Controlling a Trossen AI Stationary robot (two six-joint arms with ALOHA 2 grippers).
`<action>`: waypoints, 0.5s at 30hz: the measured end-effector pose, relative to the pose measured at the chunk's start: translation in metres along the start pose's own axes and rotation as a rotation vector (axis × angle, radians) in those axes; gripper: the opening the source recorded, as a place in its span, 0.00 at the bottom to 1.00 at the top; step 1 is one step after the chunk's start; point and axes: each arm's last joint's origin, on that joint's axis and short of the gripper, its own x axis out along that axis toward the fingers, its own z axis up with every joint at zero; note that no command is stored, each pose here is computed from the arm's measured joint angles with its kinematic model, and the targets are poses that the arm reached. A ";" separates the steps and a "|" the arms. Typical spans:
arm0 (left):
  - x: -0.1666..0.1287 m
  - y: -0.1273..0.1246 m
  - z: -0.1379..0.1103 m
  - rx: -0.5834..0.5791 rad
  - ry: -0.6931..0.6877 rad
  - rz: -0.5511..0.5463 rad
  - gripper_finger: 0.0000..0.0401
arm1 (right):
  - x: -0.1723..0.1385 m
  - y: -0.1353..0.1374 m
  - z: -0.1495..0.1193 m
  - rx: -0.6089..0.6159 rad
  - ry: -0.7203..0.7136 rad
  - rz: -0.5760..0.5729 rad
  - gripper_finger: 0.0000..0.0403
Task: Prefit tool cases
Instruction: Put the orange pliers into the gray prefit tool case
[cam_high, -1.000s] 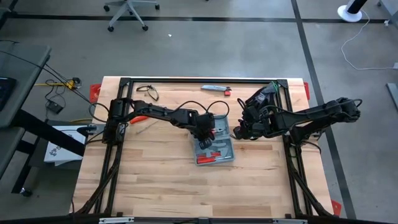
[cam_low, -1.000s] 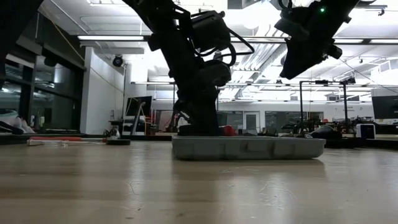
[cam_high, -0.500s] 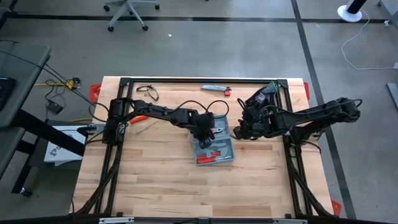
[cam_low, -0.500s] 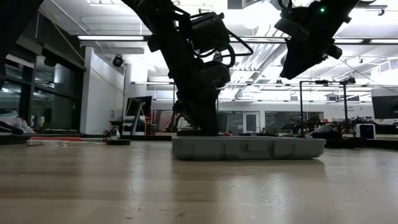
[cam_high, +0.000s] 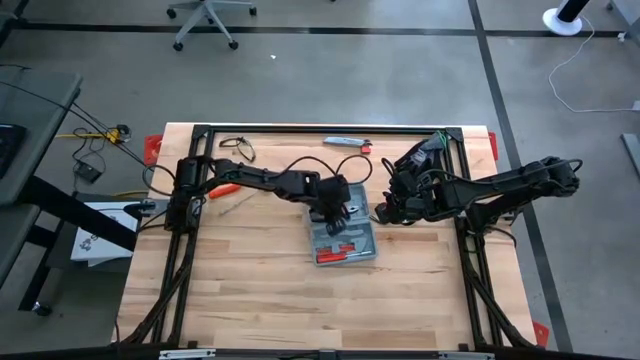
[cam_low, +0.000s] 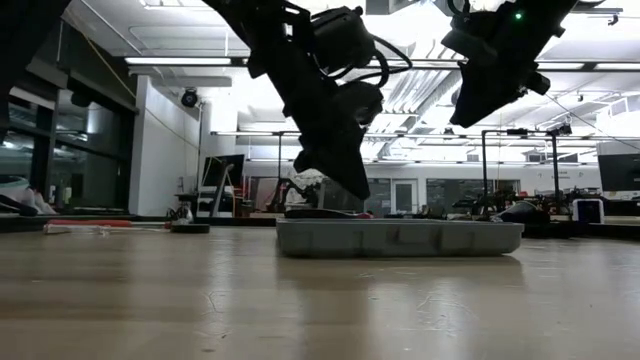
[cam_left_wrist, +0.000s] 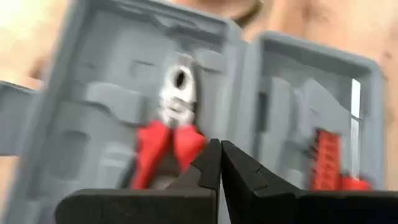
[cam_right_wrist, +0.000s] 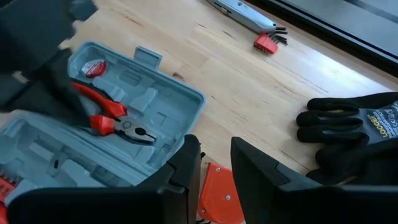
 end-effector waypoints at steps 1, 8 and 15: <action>0.004 0.002 0.001 -0.003 -0.008 0.004 0.00 | 0.000 0.000 0.000 0.000 0.000 0.000 0.20; 0.038 0.020 -0.009 -0.074 0.097 -0.101 0.00 | 0.000 0.000 0.000 0.002 0.001 0.004 0.20; 0.016 0.019 -0.001 -0.061 0.042 -0.048 0.00 | 0.000 0.000 0.000 0.002 0.004 0.006 0.20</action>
